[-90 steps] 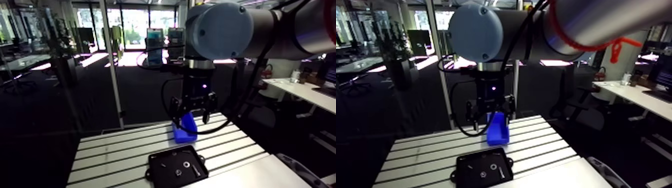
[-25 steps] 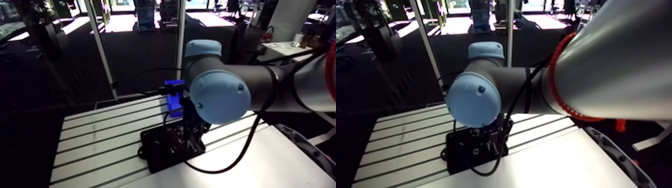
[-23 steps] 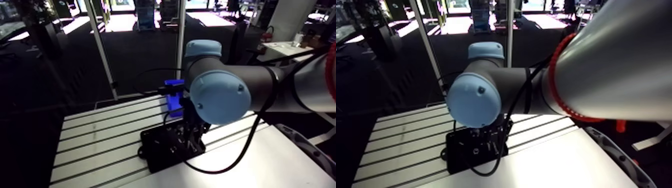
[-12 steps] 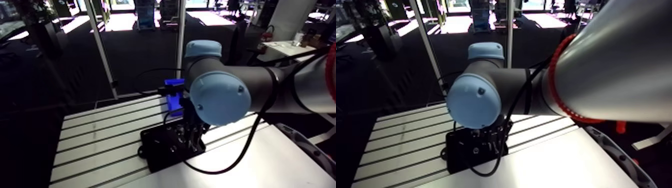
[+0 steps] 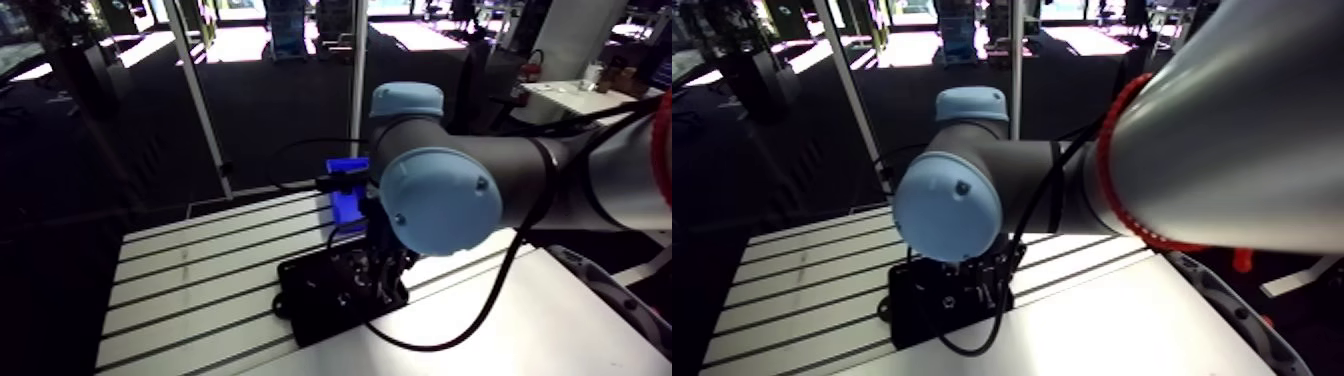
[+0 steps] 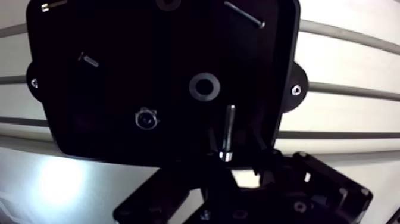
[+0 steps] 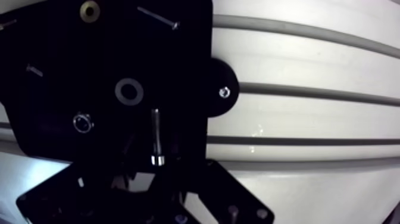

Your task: Pick up the M10 bolt from the tray and put it into the blue bin.

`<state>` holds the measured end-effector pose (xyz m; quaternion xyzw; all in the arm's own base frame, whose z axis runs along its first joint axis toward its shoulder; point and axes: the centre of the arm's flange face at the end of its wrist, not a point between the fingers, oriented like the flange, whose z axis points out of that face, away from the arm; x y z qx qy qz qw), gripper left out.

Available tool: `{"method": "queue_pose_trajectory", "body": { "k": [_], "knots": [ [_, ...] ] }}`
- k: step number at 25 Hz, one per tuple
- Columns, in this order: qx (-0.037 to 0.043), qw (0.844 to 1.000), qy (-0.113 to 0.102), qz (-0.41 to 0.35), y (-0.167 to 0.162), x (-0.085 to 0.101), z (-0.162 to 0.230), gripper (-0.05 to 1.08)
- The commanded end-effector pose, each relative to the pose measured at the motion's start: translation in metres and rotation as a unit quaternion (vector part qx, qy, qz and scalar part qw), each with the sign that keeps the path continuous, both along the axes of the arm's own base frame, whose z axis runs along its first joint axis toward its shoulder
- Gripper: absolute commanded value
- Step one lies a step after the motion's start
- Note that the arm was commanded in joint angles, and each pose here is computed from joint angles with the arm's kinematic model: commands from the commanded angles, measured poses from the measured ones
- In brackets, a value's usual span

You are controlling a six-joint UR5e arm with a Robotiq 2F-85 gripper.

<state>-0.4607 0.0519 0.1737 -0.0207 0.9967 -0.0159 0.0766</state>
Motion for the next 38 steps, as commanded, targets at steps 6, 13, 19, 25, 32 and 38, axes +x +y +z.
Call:
{"method": "queue_pose_trajectory", "body": {
  "k": [6, 13, 19, 25, 32, 38],
  "knots": [
    [-0.0015, 1.000, -0.002, -0.001, -0.0004, 0.0016, -0.0015, 0.61],
    [0.0004, 1.000, 0.001, -0.001, -0.0004, 0.0021, -0.0027, 0.61],
    [0.0004, 1.000, 0.001, -0.001, -0.0004, 0.0021, -0.0027, 0.62],
    [-0.0005, 1.000, -0.001, -0.001, -0.0007, 0.0026, -0.0046, 0.63],
    [-0.0013, 1.000, -0.003, -0.001, -0.0011, 0.0036, -0.0069, 0.67],
    [-0.0016, 1.000, -0.004, 0.000, -0.0020, 0.0041, -0.0074, 0.68]
  ]
}}
